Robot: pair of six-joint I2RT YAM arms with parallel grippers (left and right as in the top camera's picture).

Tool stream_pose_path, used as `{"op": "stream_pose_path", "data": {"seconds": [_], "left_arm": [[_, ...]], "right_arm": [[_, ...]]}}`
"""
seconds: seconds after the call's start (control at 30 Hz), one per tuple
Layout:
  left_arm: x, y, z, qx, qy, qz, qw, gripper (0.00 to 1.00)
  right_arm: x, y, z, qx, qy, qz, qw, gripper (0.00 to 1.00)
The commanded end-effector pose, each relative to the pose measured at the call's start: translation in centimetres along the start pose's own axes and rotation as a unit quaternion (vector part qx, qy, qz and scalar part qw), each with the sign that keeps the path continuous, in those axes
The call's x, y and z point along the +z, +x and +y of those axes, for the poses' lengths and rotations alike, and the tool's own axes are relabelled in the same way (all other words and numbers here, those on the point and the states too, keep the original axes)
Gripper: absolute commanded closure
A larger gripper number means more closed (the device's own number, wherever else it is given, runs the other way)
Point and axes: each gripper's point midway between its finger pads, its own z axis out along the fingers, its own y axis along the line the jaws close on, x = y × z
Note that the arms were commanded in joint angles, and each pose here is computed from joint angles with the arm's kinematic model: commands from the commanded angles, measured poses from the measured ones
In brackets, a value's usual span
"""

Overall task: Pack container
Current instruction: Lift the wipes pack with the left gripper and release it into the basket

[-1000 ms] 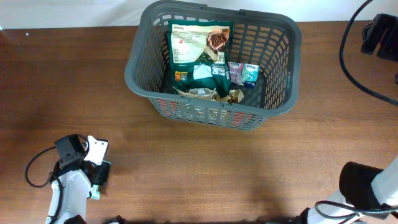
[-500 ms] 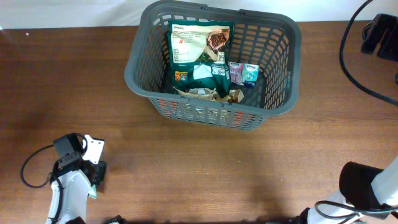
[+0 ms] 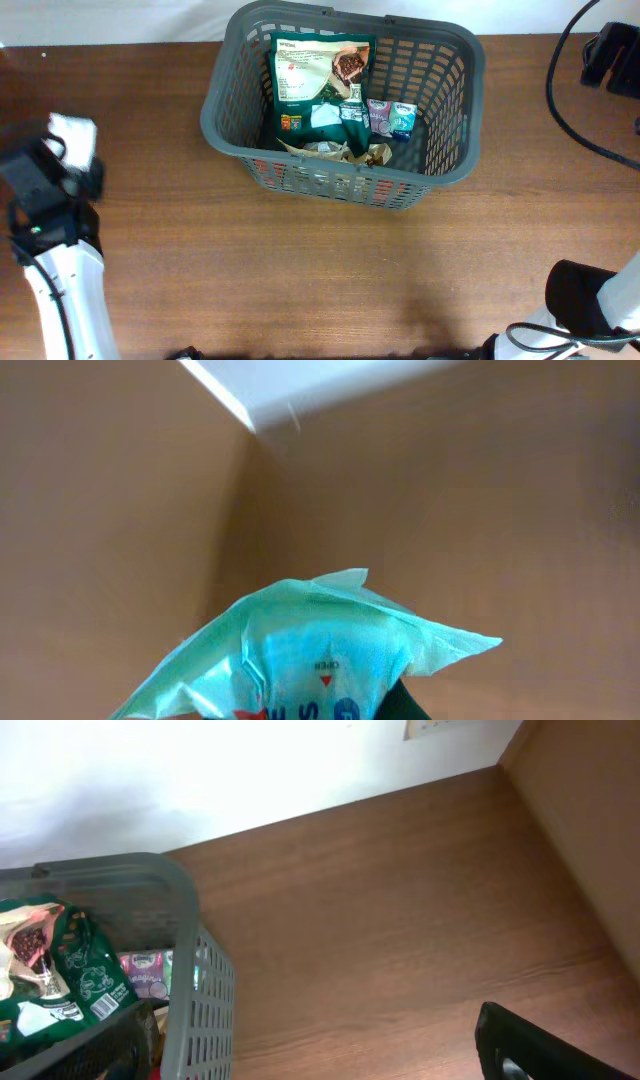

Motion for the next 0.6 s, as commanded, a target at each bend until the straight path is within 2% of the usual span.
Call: {"op": "stream_pose_path", "data": {"seconds": [0.0, 0.13, 0.23, 0.33, 0.43, 0.57], "left_arm": [[-2.8, -7.4, 0.3, -0.039, 0.027, -0.123, 0.991, 0.98], [-4.7, -12.8, -1.2, -0.097, 0.069, -0.223, 0.968, 0.98], [-6.0, -16.5, -4.0, -0.139, 0.128, -0.282, 0.941, 0.98], [-7.2, -20.0, -6.7, -0.148, 0.164, -0.339, 0.914, 0.98], [-9.1, -23.8, -9.7, -0.163, 0.199, -0.406, 0.877, 0.98], [-11.9, -27.5, -14.3, -0.221, 0.276, -0.464, 0.813, 0.98]], "right_arm": [[-0.7, 0.1, -0.5, -0.001, 0.011, -0.004, 1.000, 0.01], [-0.7, 0.1, -0.5, 0.003, 0.011, -0.004, 1.000, 0.01], [-0.7, 0.1, -0.5, 0.003, 0.011, -0.004, 1.000, 0.01], [-0.7, 0.1, -0.5, 0.012, 0.011, -0.004, 1.000, 0.01], [-0.7, 0.1, -0.3, 0.013, 0.005, -0.004, 1.000, 0.01], [-0.7, 0.1, 0.0, 0.015, -0.002, -0.003, 1.000, 0.01]]}}
